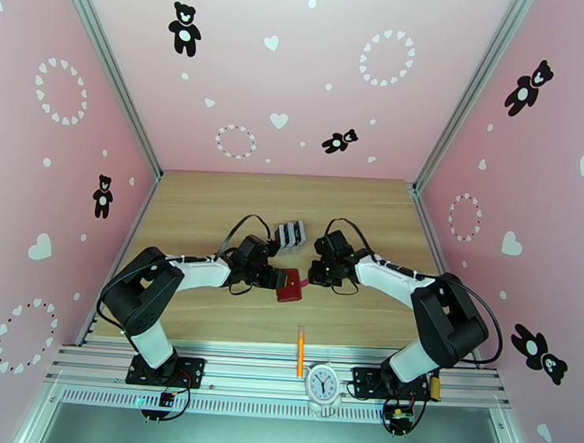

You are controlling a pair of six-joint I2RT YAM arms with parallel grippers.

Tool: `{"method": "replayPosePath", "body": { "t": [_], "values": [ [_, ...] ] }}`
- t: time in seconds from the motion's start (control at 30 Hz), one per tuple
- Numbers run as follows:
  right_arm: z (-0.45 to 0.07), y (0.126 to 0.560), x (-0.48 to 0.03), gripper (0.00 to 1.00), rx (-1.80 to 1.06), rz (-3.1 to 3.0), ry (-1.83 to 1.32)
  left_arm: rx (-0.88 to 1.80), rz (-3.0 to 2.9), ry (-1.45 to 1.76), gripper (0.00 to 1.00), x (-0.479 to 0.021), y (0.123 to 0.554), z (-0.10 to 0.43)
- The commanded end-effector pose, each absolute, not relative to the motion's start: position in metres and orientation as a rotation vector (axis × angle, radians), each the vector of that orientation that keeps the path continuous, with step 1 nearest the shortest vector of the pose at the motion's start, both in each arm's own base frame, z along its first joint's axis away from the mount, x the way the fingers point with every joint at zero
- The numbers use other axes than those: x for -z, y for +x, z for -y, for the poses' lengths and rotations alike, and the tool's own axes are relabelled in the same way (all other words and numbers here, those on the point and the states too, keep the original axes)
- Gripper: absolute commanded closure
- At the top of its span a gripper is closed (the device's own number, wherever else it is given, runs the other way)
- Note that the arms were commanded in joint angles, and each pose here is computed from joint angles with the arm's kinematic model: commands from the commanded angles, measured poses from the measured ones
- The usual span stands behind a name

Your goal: Put the credit cards into the card holder

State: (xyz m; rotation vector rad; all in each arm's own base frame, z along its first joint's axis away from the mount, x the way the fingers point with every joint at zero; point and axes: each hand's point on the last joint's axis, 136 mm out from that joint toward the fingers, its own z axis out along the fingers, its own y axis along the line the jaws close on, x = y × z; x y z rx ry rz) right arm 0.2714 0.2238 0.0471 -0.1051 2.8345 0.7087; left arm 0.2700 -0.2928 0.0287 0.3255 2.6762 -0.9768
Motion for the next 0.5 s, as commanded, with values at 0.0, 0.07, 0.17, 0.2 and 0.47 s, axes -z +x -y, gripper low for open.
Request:
{"method": "replayPosePath", "body": {
  "t": [0.0,0.07,0.17,0.2,0.47],
  "values": [
    [-0.232,0.271,-0.064,0.96,-0.801,-2.778,-0.116,0.891,-2.757,0.316,0.48,-0.008,0.264,0.283],
    [-0.237,0.271,-0.071,0.98,-0.843,-2.757,-0.128,0.884,-2.765,0.313,0.48,-0.007,0.263,0.282],
    [-0.244,0.268,-0.081,0.99,-0.867,-2.735,-0.166,0.867,-2.752,0.311,0.48,-0.011,0.271,0.284],
    [-0.247,0.267,-0.083,0.99,-0.87,-2.734,-0.179,0.866,-2.753,0.312,0.48,-0.01,0.271,0.284],
    [-0.27,0.258,-0.069,1.0,-0.826,-2.794,-0.292,0.877,-2.759,0.314,0.49,-0.01,0.27,0.286]
  ]
}}
